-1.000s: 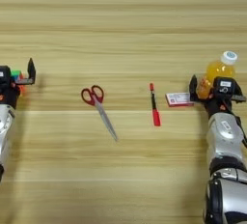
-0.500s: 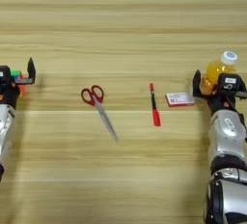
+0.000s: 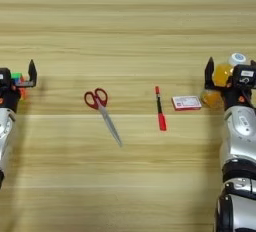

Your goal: Move the objects on the table

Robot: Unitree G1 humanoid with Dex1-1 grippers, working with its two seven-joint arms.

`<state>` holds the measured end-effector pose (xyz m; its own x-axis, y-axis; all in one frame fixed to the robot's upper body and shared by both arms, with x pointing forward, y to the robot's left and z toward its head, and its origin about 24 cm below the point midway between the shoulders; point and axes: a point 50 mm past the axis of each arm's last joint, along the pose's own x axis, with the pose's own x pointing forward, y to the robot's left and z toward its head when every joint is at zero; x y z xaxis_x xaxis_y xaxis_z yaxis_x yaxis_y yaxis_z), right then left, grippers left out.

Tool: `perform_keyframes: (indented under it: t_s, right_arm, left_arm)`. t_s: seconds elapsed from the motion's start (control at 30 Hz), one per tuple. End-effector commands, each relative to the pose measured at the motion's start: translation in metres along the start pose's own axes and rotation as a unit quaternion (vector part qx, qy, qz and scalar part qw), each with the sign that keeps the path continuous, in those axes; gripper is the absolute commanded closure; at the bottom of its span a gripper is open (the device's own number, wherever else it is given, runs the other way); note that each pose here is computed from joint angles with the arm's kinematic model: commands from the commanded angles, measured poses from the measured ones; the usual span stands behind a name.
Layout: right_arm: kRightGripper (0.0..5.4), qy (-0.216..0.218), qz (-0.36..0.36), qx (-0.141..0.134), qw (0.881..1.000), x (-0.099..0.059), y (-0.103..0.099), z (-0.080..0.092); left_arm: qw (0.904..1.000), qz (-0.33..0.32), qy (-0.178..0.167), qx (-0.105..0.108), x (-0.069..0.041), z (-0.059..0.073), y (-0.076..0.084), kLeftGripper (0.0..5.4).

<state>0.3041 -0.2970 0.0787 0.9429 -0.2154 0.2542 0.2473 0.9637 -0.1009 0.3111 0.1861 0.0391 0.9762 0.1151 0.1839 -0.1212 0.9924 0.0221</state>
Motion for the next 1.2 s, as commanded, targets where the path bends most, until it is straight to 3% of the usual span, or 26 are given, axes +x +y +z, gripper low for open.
perform_keyframes:
  t_s: [0.03, 0.5, 0.7, 1.2]
  right_arm:
    - [0.04, -0.01, -0.004, 0.004, 1.0, -0.001, -0.001, 0.007]
    - [0.04, -0.076, 0.012, -0.003, 0.997, -0.008, 0.006, 0.046]
    - [0.04, -0.103, 0.051, 0.0, 0.993, -0.016, 0.022, 0.065]
    - [0.04, -0.081, 0.178, 0.0, 0.981, -0.036, 0.064, 0.069]
  left_arm:
    - [1.0, 0.001, -0.005, -0.002, 0.001, 0.002, 0.001, 0.0]
    - [1.0, 0.002, -0.007, -0.002, 0.0, 0.002, 0.0, 0.0]
    - [1.0, 0.002, -0.008, -0.003, 0.0, 0.003, 0.0, 0.0]
    - [0.9999, 0.004, -0.01, -0.004, 0.0, 0.004, 0.0, 0.0]
